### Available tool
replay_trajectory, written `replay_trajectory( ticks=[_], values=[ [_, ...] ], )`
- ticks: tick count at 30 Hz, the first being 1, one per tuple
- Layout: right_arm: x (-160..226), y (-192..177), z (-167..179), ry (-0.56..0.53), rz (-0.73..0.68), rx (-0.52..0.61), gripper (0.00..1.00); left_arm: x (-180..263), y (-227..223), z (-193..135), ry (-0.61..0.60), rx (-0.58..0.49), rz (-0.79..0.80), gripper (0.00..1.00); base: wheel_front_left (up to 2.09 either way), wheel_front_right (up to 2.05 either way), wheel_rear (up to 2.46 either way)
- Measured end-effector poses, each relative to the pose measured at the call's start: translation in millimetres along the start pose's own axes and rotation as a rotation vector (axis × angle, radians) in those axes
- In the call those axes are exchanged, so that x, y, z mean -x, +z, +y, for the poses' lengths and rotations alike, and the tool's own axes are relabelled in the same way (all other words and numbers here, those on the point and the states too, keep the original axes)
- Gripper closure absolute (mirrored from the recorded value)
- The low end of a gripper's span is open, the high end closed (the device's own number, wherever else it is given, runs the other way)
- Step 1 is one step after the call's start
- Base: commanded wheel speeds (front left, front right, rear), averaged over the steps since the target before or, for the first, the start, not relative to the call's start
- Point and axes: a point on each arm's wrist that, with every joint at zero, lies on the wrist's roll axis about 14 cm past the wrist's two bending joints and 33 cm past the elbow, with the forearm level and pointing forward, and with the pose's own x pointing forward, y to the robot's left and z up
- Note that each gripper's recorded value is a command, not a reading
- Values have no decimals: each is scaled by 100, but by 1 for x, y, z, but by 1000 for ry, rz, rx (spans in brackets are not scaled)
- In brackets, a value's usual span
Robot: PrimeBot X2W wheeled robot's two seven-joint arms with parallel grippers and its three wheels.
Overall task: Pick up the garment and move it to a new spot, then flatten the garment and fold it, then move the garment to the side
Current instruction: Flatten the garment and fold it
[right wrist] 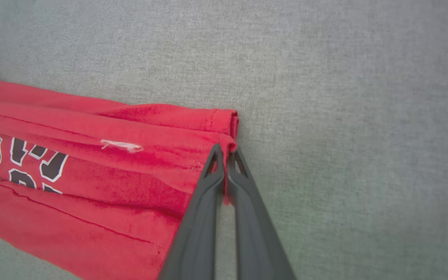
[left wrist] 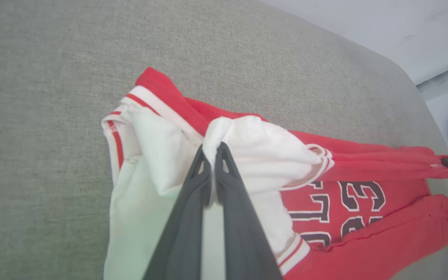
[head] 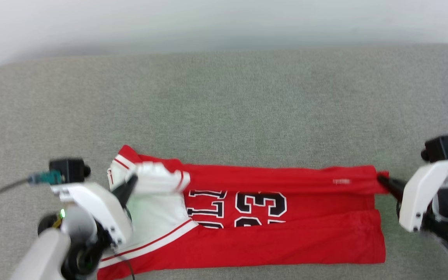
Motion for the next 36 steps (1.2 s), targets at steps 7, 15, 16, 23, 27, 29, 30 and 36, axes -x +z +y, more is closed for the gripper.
replay_trajectory(
  ticks=[7,15,16,23,27,29,30,36],
  values=[
    [17,-39,-1,-15,18,-69,100,34,-49,8,48,98,53,100,0,0,0],
    [30,-74,-4,-46,21,-112,0,48,-97,3,57,124,166,0,0,0,0],
    [31,-75,-4,-48,12,-114,0,47,-98,1,55,123,161,0,0,0,0],
    [44,-55,4,-32,-123,-90,0,46,-78,-11,30,64,28,0,0,0,0],
    [64,-35,1,-40,-213,-67,0,51,-50,-21,19,6,-120,0,0,0,0],
    [74,-31,-3,-53,-227,-68,0,55,-35,-29,1,-5,-196,0,0,0,0],
    [79,-29,-7,-61,-237,-73,0,58,-26,-34,-5,-15,-243,0,0,0,0],
    [92,-23,-22,-96,-179,-105,0,76,21,-44,-1,-87,-496,0,0,0,0]
  ],
)
